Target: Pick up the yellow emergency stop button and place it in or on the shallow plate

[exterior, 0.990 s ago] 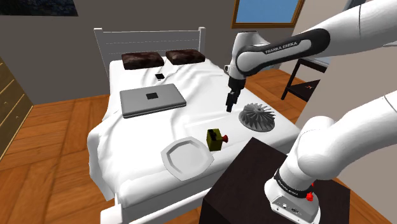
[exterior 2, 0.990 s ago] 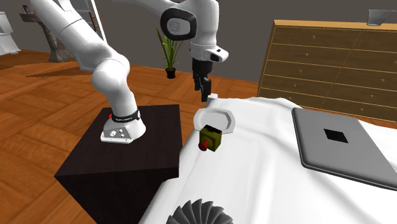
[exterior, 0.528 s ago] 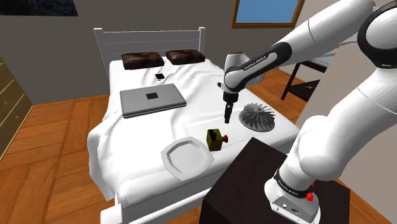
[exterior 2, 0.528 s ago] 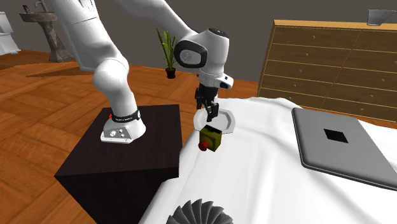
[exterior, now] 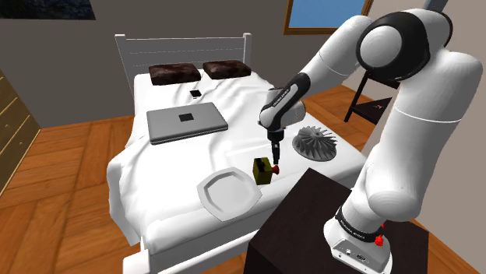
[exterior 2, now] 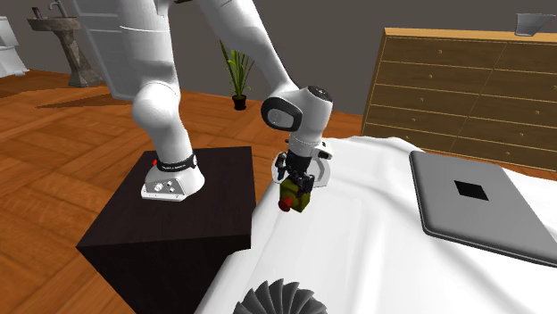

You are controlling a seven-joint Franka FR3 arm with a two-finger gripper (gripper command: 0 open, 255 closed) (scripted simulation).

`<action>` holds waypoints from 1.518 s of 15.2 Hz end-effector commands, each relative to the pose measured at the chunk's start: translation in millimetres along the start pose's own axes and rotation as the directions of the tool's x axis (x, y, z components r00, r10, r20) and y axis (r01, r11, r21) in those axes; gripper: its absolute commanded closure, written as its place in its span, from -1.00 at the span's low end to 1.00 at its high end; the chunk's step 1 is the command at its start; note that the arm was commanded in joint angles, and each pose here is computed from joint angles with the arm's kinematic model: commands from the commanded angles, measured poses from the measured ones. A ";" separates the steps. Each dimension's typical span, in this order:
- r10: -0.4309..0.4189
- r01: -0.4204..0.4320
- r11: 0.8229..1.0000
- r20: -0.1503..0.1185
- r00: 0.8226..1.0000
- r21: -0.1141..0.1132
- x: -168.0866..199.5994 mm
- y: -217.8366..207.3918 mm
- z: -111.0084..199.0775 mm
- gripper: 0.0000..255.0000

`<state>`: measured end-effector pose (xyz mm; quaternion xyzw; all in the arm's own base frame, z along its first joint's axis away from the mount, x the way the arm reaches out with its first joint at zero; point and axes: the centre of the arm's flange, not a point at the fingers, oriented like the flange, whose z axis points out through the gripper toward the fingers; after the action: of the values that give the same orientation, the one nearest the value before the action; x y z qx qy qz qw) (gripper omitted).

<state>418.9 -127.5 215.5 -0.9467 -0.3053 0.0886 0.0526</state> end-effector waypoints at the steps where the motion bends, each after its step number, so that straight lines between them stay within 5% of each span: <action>1: -0.057 0.057 0.998 0.021 0.998 0.010 3.8 10.5 26.3 -1.00; 9: -0.065 0.064 0.998 0.023 0.998 0.011 3.7 11.3 69.7 -1.00; 17: -0.065 0.064 0.998 0.023 0.998 0.011 3.7 11.3 69.7 -1.00; 18: -0.065 0.064 0.998 0.023 0.998 0.011 3.7 11.3 69.7 1.00; 23: -0.064 0.064 0.998 0.023 0.998 0.011 3.7 11.2 69.7 1.00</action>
<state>414.4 -131.3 145.0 -0.9350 -0.3356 0.0996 0.0567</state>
